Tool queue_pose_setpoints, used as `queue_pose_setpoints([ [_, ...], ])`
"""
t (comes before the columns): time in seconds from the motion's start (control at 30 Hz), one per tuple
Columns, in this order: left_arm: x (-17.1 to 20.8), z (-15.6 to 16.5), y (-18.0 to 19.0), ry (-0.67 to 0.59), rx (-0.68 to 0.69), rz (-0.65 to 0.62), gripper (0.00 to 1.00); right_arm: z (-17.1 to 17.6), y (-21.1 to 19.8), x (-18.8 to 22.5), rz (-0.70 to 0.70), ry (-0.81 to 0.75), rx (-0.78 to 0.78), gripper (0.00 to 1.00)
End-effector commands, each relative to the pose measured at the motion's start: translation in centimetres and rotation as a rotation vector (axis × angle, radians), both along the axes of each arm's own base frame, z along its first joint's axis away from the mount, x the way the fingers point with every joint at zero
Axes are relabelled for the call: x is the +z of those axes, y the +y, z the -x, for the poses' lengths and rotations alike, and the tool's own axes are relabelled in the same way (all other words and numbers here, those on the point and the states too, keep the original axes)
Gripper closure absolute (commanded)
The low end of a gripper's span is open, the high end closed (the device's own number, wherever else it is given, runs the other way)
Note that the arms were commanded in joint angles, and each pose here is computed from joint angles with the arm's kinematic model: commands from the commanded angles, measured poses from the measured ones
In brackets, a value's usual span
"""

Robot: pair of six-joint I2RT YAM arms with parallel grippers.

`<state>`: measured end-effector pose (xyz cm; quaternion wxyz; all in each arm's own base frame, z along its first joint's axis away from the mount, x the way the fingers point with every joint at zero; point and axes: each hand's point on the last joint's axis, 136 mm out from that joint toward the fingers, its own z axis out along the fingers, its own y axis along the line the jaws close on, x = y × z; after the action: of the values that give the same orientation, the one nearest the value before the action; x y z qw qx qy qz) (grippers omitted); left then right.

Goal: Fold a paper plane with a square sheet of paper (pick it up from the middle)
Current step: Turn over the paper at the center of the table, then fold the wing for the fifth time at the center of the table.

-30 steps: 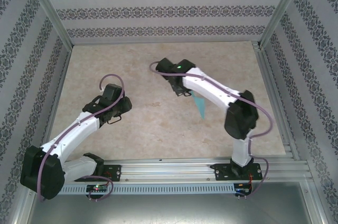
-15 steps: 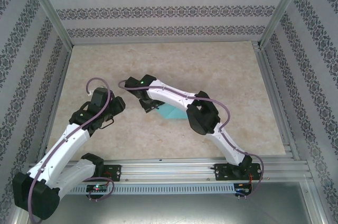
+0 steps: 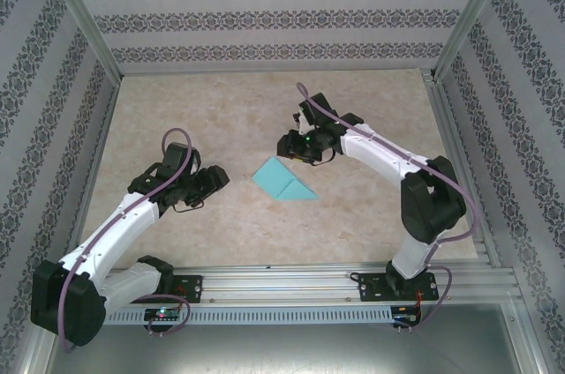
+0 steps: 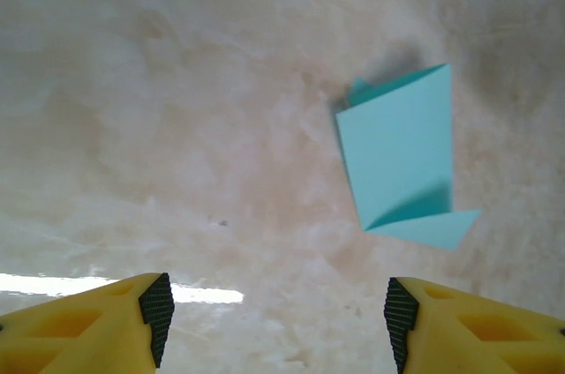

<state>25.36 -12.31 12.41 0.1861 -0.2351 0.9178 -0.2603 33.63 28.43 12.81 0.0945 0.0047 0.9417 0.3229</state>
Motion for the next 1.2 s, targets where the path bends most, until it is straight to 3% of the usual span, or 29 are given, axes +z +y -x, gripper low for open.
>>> queue_pose_setpoints([
  [0.0,1.4,-0.3,-1.2,-0.044,-0.069,0.057,0.31,0.1,3.1,-0.2,-0.157,0.032,0.095,0.67],
  [0.37,0.8,-0.3,-3.4,-0.004,-0.184,0.132,0.26,-2.2,3.9,-5.8,-0.1,0.12,0.119,0.72],
  [0.63,1.0,-1.0,-4.1,0.018,-0.248,0.116,0.25,-3.0,2.7,-9.8,-0.081,0.181,0.026,0.72],
  [0.87,0.7,-1.2,-4.5,0.037,-0.259,0.133,0.25,-2.1,-0.4,-13.5,-0.002,0.242,-0.277,0.72],
  [1.17,0.5,-0.9,-4.8,0.042,-0.295,0.146,0.24,1.0,2.1,-13.2,-0.101,0.266,-0.613,0.72],
])
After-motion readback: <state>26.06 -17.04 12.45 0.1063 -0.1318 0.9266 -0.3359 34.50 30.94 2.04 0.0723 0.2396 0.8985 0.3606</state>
